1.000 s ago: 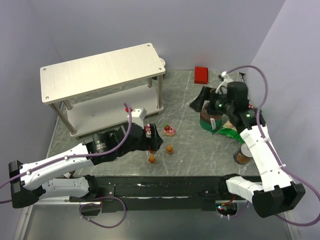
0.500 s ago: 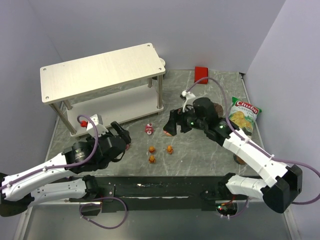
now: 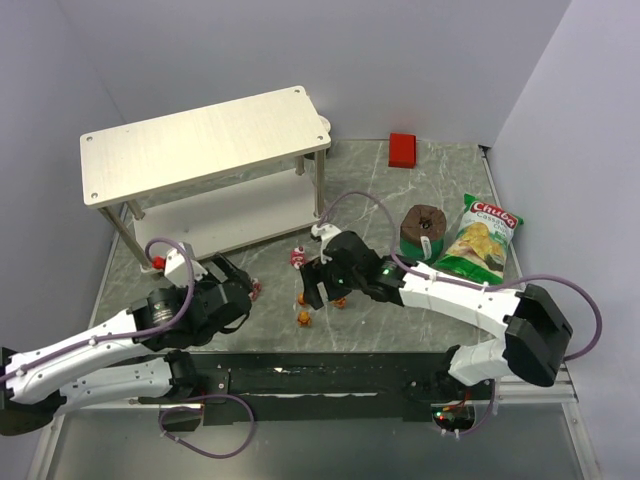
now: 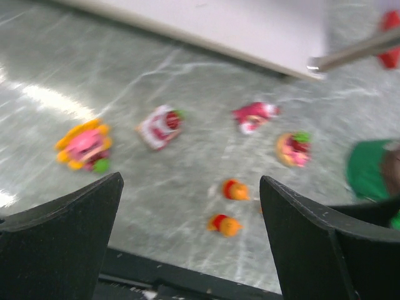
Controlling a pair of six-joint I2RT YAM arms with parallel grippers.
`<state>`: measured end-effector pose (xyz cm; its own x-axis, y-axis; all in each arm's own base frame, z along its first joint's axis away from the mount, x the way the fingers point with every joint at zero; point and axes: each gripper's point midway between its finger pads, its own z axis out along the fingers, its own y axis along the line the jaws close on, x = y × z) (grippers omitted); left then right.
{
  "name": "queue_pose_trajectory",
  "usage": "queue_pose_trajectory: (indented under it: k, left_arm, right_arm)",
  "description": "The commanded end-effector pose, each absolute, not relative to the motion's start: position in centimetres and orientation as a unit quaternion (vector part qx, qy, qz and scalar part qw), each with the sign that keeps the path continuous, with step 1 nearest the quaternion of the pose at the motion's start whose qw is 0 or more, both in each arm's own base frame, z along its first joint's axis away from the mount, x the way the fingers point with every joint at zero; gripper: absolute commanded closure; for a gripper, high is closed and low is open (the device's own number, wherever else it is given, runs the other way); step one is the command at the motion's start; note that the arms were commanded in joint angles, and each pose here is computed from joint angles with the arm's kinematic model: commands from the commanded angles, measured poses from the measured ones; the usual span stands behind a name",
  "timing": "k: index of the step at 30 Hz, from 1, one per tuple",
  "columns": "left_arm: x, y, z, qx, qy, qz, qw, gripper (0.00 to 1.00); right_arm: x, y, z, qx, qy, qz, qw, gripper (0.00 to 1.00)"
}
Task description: Place and organize the plastic toys onto the shelf
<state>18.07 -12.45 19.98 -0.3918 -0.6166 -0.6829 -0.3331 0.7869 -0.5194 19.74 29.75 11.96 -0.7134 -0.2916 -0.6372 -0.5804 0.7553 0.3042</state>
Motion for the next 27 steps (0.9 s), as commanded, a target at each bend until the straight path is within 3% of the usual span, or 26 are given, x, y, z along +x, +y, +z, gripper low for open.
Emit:
queue_pose_trajectory:
  k: [1, 8, 21, 27]
  left_arm:
    - [16.3, -9.5, 16.9, -0.353, 0.825, -0.086, 0.433, 0.04]
    - [17.1, -9.7, 20.5, -0.341, 0.816, -0.094, 0.457, 0.03]
    - [17.6, -7.5, 32.5, -0.316, 0.715, -0.292, 0.551, 0.04]
    - [17.3, -5.7, 33.7, -0.334, 0.686, -0.318, 0.563, 0.04]
  right_arm:
    - [20.2, 34.7, 15.3, -0.301, 0.837, 0.297, 0.347, 0.10]
    - [20.9, 41.4, 15.5, -0.395, 0.776, 0.318, 0.376, 0.10]
    - [24.5, 49.5, 11.0, -0.455, 0.736, 0.326, 0.381, 0.11]
    - [26.1, 50.5, 8.2, -0.463, 0.745, 0.297, 0.378, 0.12]
